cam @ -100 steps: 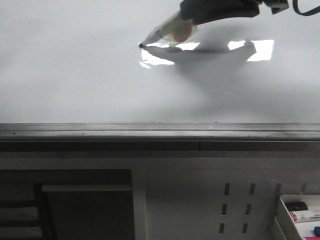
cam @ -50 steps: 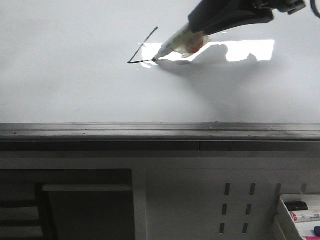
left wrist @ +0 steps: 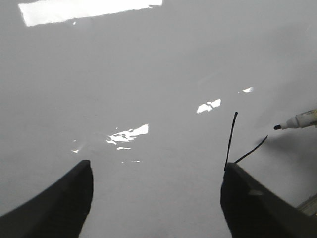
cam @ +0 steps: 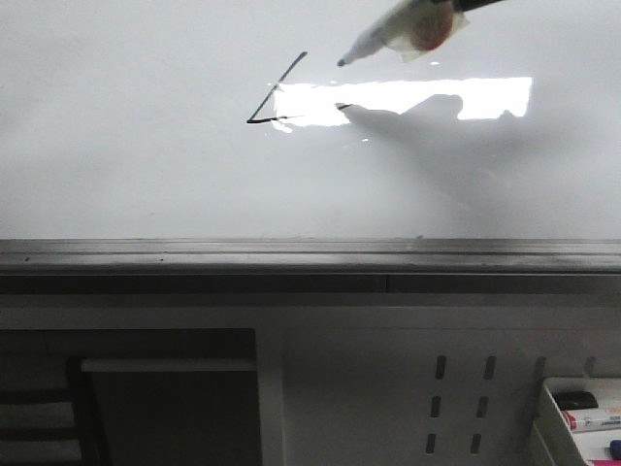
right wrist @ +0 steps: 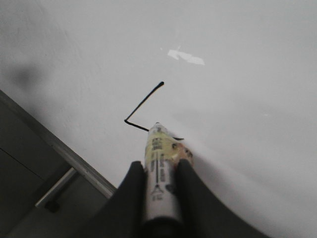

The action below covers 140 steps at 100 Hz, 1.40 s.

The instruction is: Write number 4 on whiteboard

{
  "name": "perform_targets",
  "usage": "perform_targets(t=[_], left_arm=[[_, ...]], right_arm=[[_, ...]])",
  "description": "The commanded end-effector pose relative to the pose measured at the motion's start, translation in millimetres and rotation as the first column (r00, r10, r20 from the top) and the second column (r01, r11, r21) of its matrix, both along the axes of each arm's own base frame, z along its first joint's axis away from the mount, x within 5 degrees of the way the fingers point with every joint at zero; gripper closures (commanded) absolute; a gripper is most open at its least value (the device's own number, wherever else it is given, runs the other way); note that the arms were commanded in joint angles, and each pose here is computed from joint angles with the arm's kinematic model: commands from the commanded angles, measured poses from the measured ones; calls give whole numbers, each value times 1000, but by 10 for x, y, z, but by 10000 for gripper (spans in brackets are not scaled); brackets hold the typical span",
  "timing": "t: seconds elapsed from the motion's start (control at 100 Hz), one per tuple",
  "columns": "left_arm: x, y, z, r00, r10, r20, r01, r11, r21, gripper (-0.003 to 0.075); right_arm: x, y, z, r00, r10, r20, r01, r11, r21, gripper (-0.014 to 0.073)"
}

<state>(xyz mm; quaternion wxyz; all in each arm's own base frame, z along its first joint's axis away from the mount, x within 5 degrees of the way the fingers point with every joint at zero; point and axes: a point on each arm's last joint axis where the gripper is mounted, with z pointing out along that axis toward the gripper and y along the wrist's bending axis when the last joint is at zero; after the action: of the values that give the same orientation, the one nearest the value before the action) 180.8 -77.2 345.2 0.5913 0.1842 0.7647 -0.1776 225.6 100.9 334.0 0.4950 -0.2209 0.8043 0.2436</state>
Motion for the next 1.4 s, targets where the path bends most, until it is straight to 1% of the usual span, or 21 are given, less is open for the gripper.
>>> perform_targets(t=[0.0,0.14,0.25,0.42,0.53,0.62,0.73,0.85,0.97,1.13,1.26,1.39], left_arm=[[-2,33,140,998,41,47,-39,998,-47,230],[-1,35,141,998,43,48,-41,998,-48,230],[-1,35,141,998,43,48,-41,998,-48,230],[-1,34,140,998,42,48,-39,998,-47,230],[-1,34,140,998,42,48,-39,998,-47,230],[-1,34,140,998,42,48,-39,998,-47,230],[-12,18,130,999,21,35,-19,999,-44,230],[-60,-73,115,998,-54,35,55,998,-13,230],[-150,-238,119,985,-164,60,163,986,21,230],[-290,-520,90,937,-337,98,326,939,105,230],[-329,-735,25,903,-414,111,394,904,166,230],[-349,-942,-29,877,-471,94,449,874,188,230]], right_arm=[[51,41,232,997,-7,74,4,999,37,648],[204,116,248,998,5,67,-7,999,36,648],[303,148,162,999,4,36,-5,1000,27,647],[303,184,-97,996,52,-75,-53,999,-11,647],[212,192,-240,984,90,-152,-93,996,-9,647],[137,204,-203,978,131,-161,-131,991,7,647],[10,170,-26,986,137,-98,-136,990,23,647],[-137,123,154,990,137,-25,-136,990,34,647],[-211,105,225,990,143,2,-143,989,39,647],[-281,138,207,976,214,-36,-213,976,42,647],[-319,159,199,965,254,-60,-251,966,53,647],[-361,179,191,951,297,-85,-292,954,65,647]])
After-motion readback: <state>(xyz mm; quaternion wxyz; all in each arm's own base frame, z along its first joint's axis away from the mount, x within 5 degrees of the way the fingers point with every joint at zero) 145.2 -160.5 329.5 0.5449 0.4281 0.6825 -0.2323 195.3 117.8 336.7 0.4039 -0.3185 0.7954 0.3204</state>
